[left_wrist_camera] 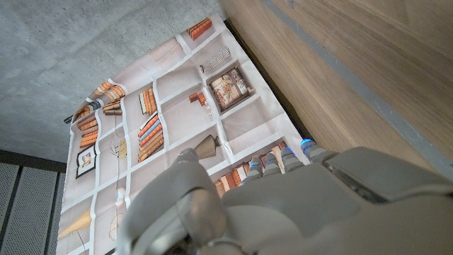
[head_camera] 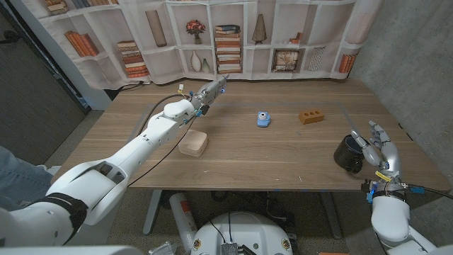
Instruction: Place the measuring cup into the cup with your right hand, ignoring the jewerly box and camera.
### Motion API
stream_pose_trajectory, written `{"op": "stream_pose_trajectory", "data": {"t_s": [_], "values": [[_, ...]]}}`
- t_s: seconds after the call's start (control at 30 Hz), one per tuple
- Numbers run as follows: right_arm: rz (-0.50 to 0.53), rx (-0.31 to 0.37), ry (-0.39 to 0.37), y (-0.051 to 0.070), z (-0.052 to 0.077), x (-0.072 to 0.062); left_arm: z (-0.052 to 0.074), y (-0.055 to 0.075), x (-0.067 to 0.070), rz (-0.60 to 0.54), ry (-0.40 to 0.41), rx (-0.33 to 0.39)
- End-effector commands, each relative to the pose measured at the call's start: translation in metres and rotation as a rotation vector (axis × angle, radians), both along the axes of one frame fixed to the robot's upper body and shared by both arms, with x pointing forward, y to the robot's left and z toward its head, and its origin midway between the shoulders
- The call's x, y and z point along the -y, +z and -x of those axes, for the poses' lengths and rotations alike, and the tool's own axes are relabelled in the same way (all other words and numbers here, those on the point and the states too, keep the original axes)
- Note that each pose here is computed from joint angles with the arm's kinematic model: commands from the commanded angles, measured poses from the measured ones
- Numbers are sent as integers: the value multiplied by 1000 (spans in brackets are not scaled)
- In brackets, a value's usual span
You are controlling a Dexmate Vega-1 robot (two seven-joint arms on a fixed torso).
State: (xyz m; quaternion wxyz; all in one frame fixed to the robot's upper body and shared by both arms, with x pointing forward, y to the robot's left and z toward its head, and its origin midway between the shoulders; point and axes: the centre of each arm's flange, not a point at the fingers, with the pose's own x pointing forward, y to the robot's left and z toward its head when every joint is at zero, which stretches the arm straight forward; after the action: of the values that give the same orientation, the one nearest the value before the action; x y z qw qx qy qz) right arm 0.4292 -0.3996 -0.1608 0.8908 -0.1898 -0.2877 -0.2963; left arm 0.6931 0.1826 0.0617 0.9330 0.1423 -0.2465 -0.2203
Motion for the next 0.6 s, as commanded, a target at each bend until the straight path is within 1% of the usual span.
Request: {"op": "stream_pose_trajectory", "data": {"t_s": [0.03,0.37,0.6], "values": [[19,5,-12,9,3,-5,-3,-1,-5,6,0,-4],[33,13,-27,19,6,-9,-7,-4,-6,11,-7,-11],[42,18,-30,26,7,-12,-8,-4,-9,12,-4,-9]]}}
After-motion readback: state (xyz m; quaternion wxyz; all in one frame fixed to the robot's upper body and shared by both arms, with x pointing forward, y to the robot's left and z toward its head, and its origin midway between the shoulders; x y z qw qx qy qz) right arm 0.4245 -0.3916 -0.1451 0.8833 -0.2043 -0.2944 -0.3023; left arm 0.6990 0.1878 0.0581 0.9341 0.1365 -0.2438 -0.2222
